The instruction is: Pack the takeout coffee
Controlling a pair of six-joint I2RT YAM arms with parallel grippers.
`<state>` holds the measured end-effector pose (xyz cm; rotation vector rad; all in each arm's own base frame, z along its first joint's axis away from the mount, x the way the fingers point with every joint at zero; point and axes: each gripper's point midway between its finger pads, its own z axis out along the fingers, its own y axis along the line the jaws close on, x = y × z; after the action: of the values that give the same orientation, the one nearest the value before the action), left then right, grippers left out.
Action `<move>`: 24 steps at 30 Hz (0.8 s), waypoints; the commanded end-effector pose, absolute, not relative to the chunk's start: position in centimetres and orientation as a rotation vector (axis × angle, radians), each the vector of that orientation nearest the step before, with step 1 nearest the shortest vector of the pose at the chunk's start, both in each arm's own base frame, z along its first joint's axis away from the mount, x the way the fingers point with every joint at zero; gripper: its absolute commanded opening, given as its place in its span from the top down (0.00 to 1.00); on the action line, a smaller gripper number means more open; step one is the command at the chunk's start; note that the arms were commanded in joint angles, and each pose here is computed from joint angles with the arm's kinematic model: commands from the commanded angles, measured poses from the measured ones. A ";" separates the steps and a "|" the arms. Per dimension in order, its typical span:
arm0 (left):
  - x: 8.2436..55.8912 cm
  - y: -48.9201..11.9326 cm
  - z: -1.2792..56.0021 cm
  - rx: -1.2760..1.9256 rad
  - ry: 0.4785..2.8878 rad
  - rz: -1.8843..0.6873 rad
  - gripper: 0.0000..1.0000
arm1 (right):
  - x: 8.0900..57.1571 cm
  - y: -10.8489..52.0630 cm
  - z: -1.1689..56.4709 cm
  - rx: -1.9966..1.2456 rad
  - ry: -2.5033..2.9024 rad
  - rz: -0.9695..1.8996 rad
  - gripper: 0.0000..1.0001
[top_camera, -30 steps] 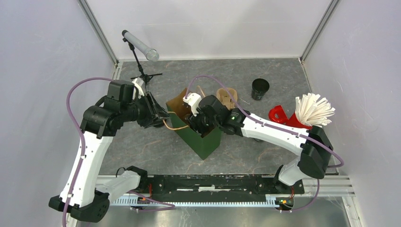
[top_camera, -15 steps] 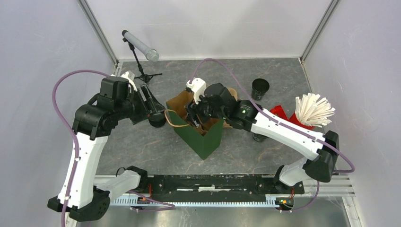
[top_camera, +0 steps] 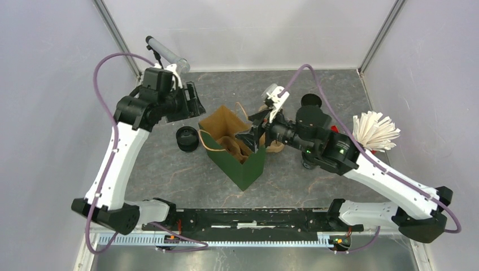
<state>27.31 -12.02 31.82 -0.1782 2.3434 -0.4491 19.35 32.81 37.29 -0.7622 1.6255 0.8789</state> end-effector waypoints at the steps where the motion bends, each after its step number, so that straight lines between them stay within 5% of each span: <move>1: 29.7 -13.8 31.9 0.122 2.314 -0.448 0.21 | 19.9 30.6 40.3 -0.624 1.541 0.853 0.21; 12: 30.5 -16.5 29.2 0.300 2.265 -0.517 0.18 | 22.9 21.0 35.8 -0.163 1.810 0.470 0.20; 17: 30.1 -16.7 29.2 0.370 2.258 -0.423 0.18 | 23.1 18.2 32.7 -0.205 1.892 0.247 0.18; 24: 31.0 -16.2 28.7 0.309 2.268 -0.371 0.32 | 22.3 18.1 30.0 -0.181 1.964 0.267 0.16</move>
<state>29.60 -16.65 27.21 0.3063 2.3496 -0.4198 22.69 19.03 31.44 -0.2385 1.9252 0.2865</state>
